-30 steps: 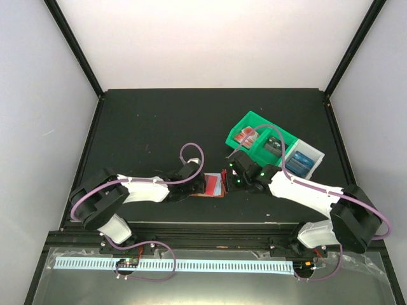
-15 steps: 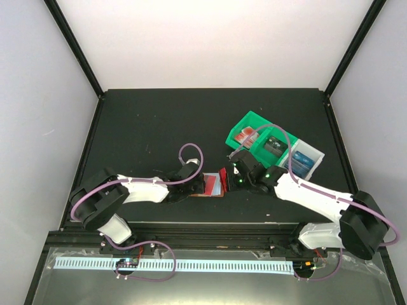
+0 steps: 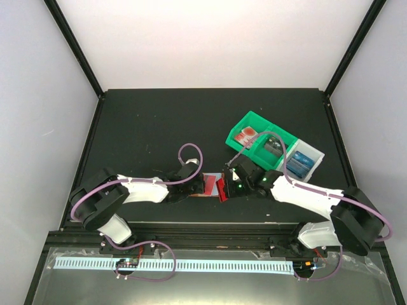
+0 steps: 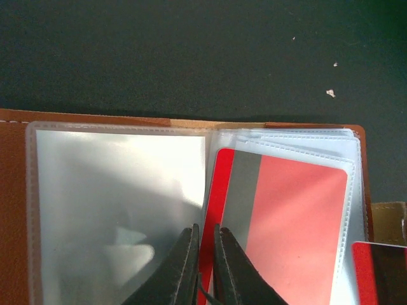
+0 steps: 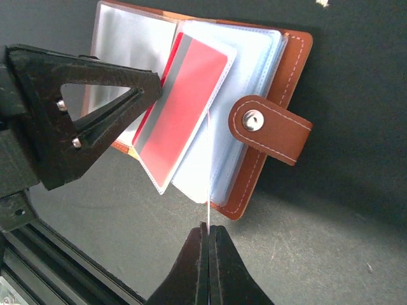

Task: Put the credit cards into the card holder
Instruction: Insert the credit card into the card holder.

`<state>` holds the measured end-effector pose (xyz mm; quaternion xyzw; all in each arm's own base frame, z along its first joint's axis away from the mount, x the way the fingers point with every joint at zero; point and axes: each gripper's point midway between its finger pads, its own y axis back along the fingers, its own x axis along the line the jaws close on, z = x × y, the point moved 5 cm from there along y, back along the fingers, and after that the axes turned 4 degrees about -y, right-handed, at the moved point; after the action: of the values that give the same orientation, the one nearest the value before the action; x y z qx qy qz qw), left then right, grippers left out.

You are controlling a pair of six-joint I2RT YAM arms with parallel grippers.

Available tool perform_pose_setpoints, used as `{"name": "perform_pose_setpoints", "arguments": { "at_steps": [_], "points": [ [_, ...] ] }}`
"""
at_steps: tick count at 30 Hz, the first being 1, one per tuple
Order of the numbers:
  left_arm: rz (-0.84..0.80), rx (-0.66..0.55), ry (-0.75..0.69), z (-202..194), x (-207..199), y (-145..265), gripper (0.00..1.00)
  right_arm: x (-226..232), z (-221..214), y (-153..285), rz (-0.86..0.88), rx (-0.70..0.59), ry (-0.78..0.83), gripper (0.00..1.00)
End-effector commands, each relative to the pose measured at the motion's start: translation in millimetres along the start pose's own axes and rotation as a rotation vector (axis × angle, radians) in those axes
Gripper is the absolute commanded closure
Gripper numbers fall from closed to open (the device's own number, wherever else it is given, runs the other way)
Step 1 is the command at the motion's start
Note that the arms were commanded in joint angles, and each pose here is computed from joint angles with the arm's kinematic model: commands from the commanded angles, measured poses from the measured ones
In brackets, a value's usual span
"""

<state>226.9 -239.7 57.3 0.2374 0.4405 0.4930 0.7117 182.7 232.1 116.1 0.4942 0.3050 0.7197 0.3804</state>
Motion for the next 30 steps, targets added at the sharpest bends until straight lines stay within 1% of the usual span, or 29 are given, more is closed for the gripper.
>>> {"name": "perform_pose_setpoints", "arguments": {
  "at_steps": [1,7,10,17,22,25,30],
  "points": [
    [0.083,0.055,0.000,-16,22,-2,0.92,6,3,-9,0.040,0.005,-0.023,0.99],
    [0.079,0.053,-0.001,-16,22,-2,0.91,-2,0,-19,-0.003,0.027,-0.049,0.99],
    [0.074,0.054,-0.001,-16,21,-2,0.91,0,1,-22,0.016,0.029,-0.049,0.99],
    [0.043,0.021,-0.011,-1,9,12,0.83,17,9,-14,0.109,-0.013,-0.018,0.99],
    [0.055,-0.005,-0.022,10,4,24,0.75,22,10,-18,0.144,-0.005,-0.009,0.99],
    [0.077,-0.046,-0.018,17,5,34,0.70,28,13,-19,0.173,-0.010,-0.002,0.99],
    [0.118,-0.125,-0.019,31,9,57,0.66,43,22,-15,0.212,-0.031,0.024,0.99]
  ]
}}
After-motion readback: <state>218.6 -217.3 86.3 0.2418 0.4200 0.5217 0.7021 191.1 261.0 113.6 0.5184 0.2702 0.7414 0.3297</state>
